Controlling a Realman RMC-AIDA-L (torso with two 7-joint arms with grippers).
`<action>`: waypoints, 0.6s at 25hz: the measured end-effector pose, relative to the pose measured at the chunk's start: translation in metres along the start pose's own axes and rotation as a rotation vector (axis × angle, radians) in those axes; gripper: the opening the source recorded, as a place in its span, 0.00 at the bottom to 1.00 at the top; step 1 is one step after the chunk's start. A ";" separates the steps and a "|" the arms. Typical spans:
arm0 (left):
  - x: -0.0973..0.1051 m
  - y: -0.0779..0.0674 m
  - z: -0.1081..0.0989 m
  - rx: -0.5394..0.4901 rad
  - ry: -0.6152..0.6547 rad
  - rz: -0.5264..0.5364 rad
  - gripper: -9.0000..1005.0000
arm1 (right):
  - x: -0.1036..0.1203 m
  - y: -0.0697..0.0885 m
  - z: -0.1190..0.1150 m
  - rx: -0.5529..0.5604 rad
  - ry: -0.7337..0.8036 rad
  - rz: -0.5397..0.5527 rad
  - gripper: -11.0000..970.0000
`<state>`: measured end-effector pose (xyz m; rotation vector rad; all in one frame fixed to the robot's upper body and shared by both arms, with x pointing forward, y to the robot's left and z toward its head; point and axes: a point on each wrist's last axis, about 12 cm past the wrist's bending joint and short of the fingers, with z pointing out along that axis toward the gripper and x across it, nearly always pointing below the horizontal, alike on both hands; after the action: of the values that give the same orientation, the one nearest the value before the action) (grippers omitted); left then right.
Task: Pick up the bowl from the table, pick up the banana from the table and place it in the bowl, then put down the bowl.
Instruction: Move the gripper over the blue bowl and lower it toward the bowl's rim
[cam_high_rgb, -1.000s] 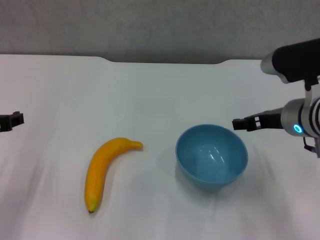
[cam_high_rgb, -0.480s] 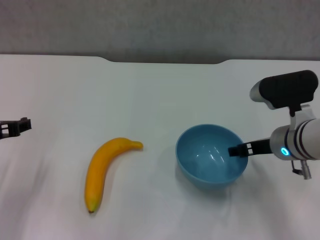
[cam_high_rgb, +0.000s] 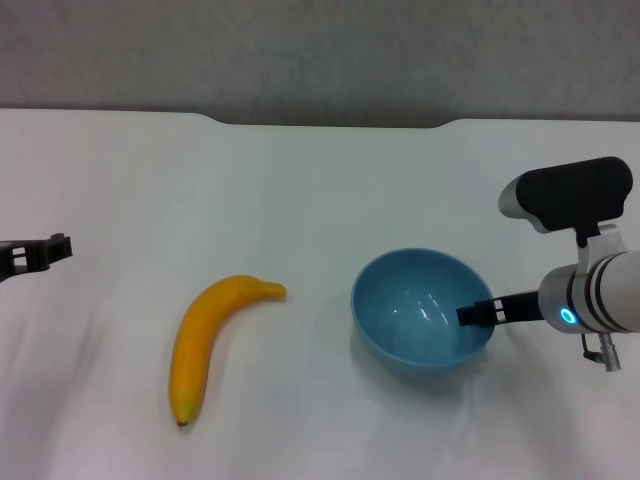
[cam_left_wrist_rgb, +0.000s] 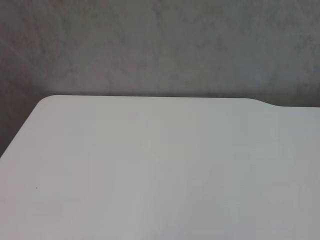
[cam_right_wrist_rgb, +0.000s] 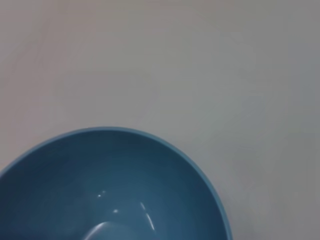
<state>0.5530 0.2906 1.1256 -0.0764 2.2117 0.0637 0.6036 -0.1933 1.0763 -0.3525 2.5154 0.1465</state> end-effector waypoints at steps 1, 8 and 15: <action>0.000 0.000 0.000 0.000 0.000 0.000 0.90 | 0.000 0.000 0.000 0.001 0.000 0.001 0.75; 0.002 0.001 0.000 -0.002 0.003 -0.001 0.90 | 0.002 -0.001 0.003 0.004 -0.011 -0.008 0.72; 0.000 0.000 0.000 0.000 0.000 0.000 0.90 | 0.004 -0.005 0.006 0.015 -0.003 -0.009 0.70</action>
<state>0.5529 0.2906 1.1254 -0.0761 2.2118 0.0635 0.6049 -0.1974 1.0691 -0.3576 2.5098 0.1240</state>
